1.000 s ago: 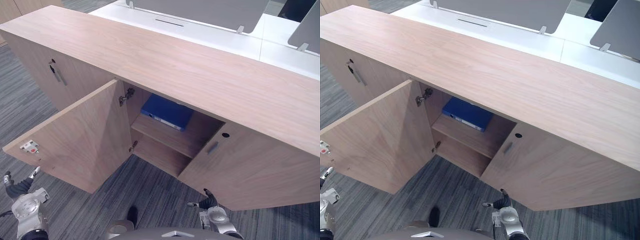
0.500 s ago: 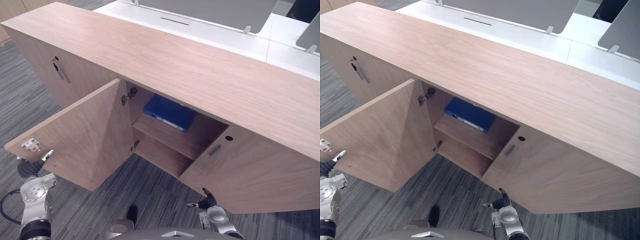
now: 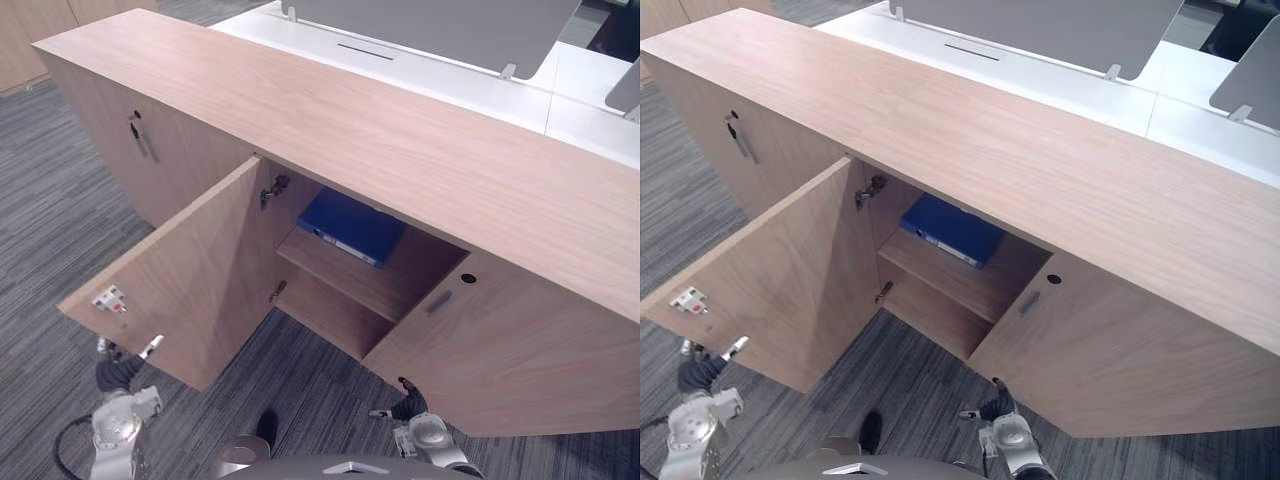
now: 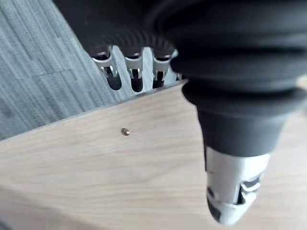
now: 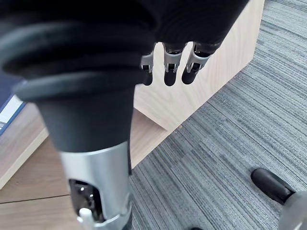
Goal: Walk over to the cabinet, pick up the folder, carry it to the office cabinet, place the folder inside the office cabinet, then close the office cabinet door
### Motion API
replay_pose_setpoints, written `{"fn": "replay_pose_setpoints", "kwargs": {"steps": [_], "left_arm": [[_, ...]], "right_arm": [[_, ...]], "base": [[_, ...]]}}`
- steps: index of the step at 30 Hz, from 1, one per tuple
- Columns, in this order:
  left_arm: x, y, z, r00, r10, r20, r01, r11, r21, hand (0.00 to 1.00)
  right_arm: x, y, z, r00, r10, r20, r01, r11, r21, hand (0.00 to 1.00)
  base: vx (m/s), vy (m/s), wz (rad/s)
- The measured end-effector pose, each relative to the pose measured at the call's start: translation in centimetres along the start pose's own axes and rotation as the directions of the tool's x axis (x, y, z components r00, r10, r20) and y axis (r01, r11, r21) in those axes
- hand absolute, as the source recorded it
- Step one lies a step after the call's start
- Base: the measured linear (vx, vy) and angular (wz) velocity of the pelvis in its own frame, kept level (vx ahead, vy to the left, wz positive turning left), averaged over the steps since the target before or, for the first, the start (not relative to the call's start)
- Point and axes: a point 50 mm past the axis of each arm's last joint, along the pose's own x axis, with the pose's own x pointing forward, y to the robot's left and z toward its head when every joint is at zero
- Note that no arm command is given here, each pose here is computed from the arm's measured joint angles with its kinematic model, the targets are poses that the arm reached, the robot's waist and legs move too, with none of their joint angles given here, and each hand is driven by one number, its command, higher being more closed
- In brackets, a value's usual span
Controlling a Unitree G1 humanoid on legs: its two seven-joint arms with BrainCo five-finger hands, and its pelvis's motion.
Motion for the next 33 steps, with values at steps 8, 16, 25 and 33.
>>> {"fn": "replay_pose_setpoints", "kwargs": {"steps": [8,16,25,33], "left_arm": [[-3.9,-6.1,-3.4,0.914,-0.38,-0.142,0.383,0.924,-0.003,0.0],[-6.1,-9.9,-5.5,0.803,-0.545,-0.242,0.562,0.827,0.002,0.0],[-4.4,-13.1,-4.6,0.758,-0.605,-0.243,0.633,0.772,0.051,0.0],[-2.0,-13.8,-3.5,0.806,-0.541,-0.241,0.579,0.804,0.133,0.0]], "right_arm": [[-0.3,1.1,-0.3,1.0,0.029,-0.007,-0.029,1.0,0.01,0.0],[-0.7,2.0,-0.9,0.998,0.059,-0.022,-0.059,0.998,-0.019,0.0],[-0.8,2.1,-1.0,0.998,0.061,-0.022,-0.062,0.998,-0.029,0.0],[-0.7,1.7,-1.1,0.999,0.03,-0.036,-0.029,1.0,0.007,0.0]], "base": [[-0.07,0.014,-0.17],[-0.03,0.003,-0.53],[0.01,-0.02,-0.53],[0.06,-0.011,-0.27]]}}
